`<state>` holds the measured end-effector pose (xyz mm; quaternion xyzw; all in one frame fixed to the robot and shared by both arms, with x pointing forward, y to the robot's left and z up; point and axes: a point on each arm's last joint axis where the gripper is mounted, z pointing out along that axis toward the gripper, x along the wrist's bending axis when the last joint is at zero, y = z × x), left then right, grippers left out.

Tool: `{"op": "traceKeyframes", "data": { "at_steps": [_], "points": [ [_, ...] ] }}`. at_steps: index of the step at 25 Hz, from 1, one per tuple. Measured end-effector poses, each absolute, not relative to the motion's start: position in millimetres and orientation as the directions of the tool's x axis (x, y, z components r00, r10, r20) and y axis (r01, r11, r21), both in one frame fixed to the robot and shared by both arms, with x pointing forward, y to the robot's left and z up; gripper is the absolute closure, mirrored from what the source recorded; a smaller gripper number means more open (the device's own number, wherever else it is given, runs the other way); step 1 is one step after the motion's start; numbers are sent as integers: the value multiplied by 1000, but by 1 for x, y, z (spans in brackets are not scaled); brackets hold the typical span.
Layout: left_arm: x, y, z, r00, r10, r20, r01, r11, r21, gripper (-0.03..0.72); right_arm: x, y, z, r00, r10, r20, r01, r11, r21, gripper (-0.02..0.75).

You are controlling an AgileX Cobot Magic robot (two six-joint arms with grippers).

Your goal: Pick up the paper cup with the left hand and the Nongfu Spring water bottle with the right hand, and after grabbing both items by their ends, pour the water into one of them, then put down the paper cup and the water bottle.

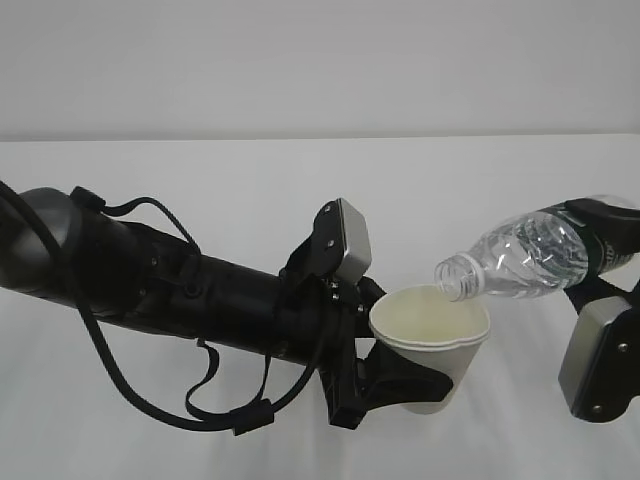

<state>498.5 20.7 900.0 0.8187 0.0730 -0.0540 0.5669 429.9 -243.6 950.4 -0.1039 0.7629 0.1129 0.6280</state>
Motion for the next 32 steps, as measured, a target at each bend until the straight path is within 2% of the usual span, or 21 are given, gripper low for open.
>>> {"op": "traceKeyframes", "data": {
  "at_steps": [32],
  "points": [
    [497, 21, 899, 984, 45, -171, 176, -358, 917, 235, 430, -243, 953, -145, -52, -988, -313, 950, -4, 283]
  ]
}}
